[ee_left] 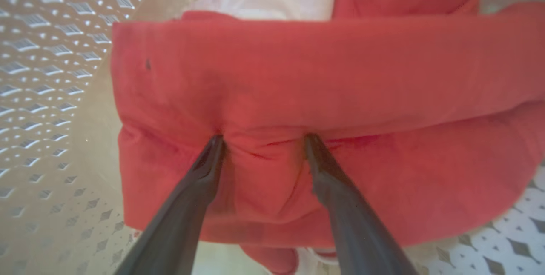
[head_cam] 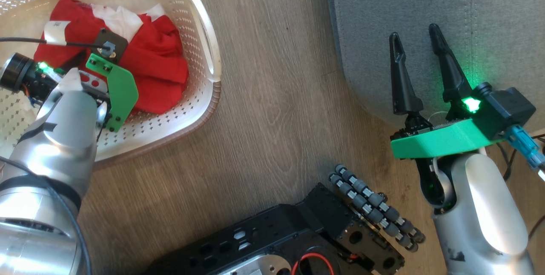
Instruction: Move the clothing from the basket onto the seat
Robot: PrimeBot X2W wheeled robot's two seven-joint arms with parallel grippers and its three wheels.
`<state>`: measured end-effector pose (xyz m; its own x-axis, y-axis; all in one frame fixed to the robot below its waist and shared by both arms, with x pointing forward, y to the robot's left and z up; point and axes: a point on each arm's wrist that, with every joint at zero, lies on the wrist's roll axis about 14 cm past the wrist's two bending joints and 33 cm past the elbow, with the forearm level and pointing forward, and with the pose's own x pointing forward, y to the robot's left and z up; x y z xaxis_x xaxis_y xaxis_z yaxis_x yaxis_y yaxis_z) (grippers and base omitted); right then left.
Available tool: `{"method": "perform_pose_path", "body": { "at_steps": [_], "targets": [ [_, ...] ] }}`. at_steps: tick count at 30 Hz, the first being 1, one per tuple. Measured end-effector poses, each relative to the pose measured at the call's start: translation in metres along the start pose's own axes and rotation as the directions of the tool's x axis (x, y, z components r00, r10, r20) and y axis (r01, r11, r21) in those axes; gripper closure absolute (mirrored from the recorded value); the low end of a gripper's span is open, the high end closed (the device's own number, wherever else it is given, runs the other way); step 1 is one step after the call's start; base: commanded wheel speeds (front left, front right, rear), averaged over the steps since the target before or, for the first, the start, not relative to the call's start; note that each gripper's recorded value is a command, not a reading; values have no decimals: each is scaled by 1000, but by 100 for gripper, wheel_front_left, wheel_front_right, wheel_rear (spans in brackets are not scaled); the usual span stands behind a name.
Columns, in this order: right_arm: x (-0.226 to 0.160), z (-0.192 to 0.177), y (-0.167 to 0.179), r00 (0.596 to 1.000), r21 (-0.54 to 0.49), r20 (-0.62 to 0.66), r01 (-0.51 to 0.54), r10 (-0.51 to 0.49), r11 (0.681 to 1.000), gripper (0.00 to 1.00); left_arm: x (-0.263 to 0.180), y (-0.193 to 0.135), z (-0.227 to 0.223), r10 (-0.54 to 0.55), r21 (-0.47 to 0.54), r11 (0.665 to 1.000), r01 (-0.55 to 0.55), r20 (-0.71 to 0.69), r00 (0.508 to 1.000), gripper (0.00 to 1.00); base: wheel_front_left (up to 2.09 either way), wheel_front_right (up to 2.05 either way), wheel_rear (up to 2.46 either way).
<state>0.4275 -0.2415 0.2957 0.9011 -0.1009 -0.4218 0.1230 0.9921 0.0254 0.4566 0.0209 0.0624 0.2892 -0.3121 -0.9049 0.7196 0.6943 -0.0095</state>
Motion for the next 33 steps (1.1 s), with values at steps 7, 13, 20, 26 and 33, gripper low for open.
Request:
{"method": "perform_pose_path", "body": {
  "at_steps": [7,13,20,26,33],
  "targets": [
    [1,0,2,1000,2,1,-6,6,1000,0,-1,-3,-7,-31,-14,999,31,-44,999,100,0,0,0],
    [1,2,8,1000,8,6,-22,22,1000,0,-6,1,-4,-20,-25,999,20,-33,999,100,0,0,0],
    [3,23,13,997,6,57,-44,43,999,0,-18,11,13,19,-43,999,-18,31,999,100,0,0,0],
    [4,54,20,988,-14,134,-71,72,997,0,-46,17,36,74,-83,995,-63,141,987,100,0,0,0],
    [-12,93,31,969,-18,225,-100,102,995,0,-103,30,58,169,-133,982,-138,270,948,100,0,0,0]
  ]
}}
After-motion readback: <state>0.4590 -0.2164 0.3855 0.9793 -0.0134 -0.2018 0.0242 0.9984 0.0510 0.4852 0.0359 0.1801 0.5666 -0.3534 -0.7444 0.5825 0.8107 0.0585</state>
